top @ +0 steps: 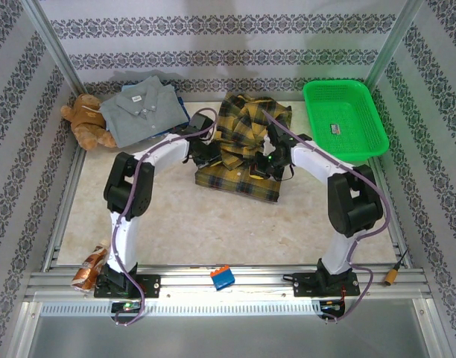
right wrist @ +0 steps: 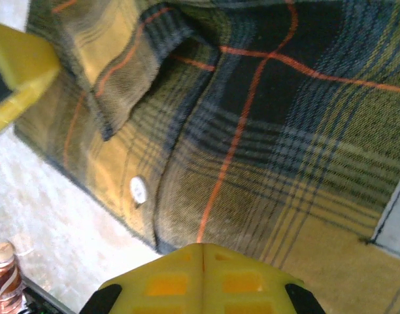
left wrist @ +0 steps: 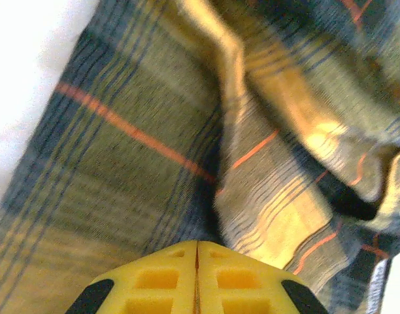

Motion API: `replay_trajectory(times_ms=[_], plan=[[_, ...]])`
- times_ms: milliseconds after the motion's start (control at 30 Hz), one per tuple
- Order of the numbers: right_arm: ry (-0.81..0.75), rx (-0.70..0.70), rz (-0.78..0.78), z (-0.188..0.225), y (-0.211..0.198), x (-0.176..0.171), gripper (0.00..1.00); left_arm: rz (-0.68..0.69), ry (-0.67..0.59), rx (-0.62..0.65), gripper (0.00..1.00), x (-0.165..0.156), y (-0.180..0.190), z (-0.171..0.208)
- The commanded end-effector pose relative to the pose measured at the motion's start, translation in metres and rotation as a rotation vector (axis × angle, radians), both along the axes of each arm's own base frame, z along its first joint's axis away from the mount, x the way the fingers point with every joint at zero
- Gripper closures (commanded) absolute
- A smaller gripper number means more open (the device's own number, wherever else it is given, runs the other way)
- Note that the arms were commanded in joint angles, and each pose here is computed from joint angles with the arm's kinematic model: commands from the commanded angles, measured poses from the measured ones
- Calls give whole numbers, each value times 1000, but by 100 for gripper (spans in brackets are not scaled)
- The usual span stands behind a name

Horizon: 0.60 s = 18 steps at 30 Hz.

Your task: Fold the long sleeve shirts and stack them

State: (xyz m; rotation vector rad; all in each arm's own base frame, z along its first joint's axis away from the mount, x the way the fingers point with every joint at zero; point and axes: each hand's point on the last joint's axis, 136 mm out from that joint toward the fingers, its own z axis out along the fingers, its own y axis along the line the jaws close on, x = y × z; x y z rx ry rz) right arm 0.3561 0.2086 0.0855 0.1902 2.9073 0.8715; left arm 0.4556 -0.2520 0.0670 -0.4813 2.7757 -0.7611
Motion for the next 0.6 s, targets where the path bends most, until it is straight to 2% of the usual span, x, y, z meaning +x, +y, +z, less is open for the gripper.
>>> replay_trajectory(times_ms=[0, 167, 267, 467, 567], plan=[[1, -21, -14, -9, 0, 9, 97, 20, -1, -38, 90, 14, -14, -2], [14, -25, -26, -16, 0, 12, 98, 67, -36, -118, 90, 44, -30, -8], [11, -22, -32, -15, 1, 14, 97, 100, -90, -200, 90, 70, -43, 1], [14, -25, -41, -15, 1, 14, 96, 157, -230, -354, 88, 122, -61, 36], [12, -37, -49, -16, -1, 14, 96, 186, -342, -460, 82, 141, -62, 76]])
